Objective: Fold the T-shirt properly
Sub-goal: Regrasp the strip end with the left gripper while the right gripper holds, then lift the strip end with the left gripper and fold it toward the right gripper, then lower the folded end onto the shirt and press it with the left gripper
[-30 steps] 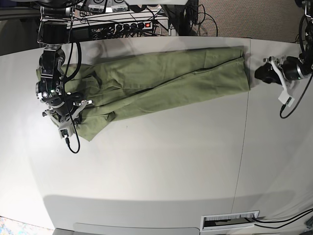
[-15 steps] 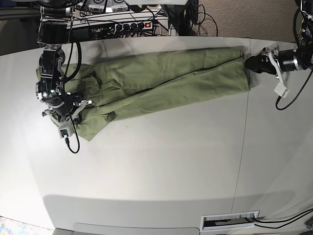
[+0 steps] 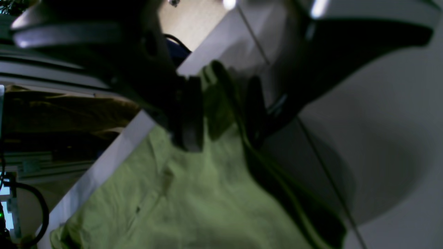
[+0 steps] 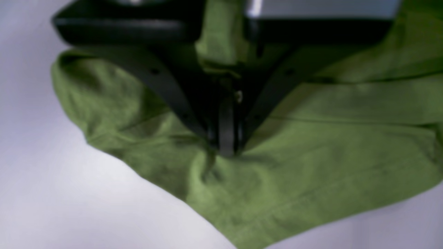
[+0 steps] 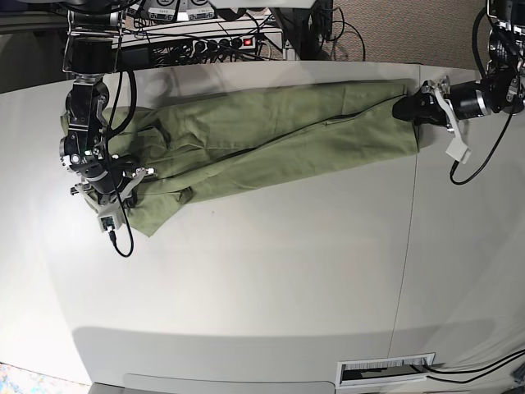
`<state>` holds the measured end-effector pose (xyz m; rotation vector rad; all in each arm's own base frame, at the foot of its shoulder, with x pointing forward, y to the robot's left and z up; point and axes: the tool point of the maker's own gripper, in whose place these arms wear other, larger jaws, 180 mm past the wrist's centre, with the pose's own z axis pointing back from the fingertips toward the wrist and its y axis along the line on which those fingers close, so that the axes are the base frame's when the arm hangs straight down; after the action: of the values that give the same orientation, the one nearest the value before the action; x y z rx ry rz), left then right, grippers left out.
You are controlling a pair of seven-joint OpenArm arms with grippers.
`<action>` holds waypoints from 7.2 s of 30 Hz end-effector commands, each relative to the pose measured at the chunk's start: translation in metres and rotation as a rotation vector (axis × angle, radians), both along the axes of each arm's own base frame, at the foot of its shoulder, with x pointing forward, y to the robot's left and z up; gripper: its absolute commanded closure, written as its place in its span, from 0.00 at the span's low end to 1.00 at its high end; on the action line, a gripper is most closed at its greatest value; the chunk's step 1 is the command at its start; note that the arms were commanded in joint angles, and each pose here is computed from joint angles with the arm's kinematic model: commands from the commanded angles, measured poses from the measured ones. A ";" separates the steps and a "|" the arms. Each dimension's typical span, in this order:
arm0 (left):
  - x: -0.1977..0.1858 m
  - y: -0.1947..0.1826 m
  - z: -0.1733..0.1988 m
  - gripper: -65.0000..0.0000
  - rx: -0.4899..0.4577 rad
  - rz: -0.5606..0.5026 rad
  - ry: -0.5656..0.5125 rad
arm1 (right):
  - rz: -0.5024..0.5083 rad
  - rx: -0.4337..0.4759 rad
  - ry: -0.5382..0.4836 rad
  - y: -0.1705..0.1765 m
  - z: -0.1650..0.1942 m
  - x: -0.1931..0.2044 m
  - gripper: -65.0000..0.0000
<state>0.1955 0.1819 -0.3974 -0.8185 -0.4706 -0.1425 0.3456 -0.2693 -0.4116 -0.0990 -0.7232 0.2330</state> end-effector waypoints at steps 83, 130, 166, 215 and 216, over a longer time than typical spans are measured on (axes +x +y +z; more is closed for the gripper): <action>-0.002 -0.228 0.117 1.00 -0.318 -0.361 -0.527 | 0.210 0.113 0.275 0.137 -0.062 -0.046 1.00; -0.008 0.012 0.133 1.00 0.145 -0.214 -0.372 | 0.203 0.082 0.235 0.119 -0.057 -0.039 1.00; 0.003 -0.141 0.153 1.00 -0.171 -0.233 -0.623 | 0.202 0.080 0.241 0.119 -0.057 -0.039 1.00; 0.014 -0.158 0.055 1.00 0.079 -0.398 -0.471 | 0.217 0.030 0.222 0.117 -0.044 -0.034 1.00; 0.015 -0.157 0.050 1.00 0.079 -0.389 -0.456 | 0.217 0.030 0.222 0.117 -0.044 -0.034 1.00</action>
<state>0.2048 0.0275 -0.3586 -0.7743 -0.6815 -0.7103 0.3513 -0.1417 -0.4204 0.0799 -0.7344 0.3898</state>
